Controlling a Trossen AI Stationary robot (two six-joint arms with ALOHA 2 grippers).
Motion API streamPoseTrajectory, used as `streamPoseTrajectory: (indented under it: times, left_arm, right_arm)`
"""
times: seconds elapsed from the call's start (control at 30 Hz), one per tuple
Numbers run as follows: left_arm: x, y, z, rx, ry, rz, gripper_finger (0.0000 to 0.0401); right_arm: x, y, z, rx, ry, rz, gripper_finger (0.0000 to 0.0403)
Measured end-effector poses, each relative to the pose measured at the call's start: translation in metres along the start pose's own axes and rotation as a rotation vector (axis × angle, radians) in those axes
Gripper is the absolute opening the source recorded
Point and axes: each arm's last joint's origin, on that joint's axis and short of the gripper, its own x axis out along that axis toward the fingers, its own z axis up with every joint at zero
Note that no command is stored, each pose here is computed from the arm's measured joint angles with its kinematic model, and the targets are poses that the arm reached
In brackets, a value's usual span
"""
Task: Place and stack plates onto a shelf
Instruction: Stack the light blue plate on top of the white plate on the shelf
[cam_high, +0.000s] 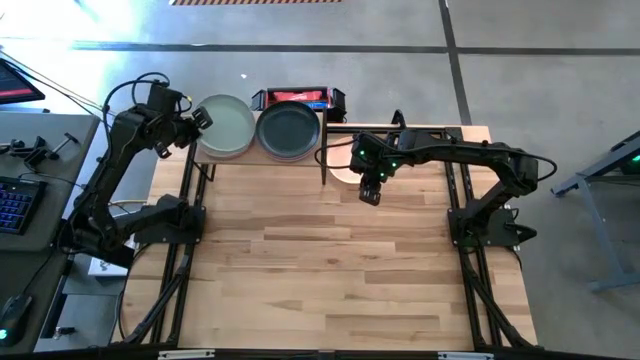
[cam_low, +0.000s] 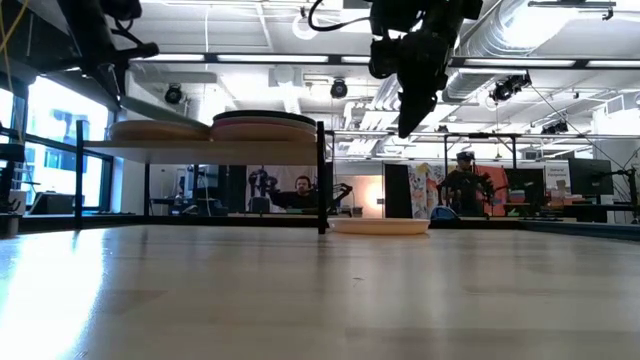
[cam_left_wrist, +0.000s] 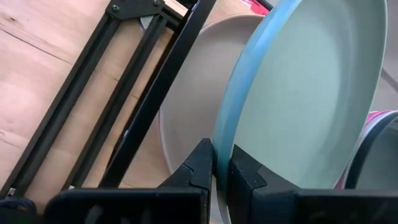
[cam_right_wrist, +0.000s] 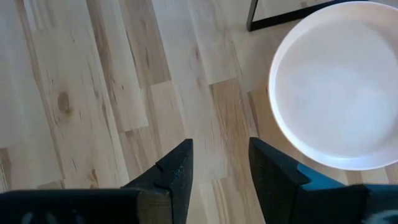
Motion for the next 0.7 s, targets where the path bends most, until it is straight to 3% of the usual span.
streamPoseTrajectory:
  times: [0.3,0.7]
  left_arm:
    - [0.0047,-0.0018,0.0017,0.014,0.013,0.016,0.0018]
    - [0.0046,-0.0023,-0.0001,0.020,0.061,-0.015,0.0085]
  right_arm:
    - [0.0000,0.0000,0.0001,0.000,-0.001,-0.001,0.0134]
    - [0.0000,-0.0001,0.0001,0.000,-0.001,-0.004,0.0134]
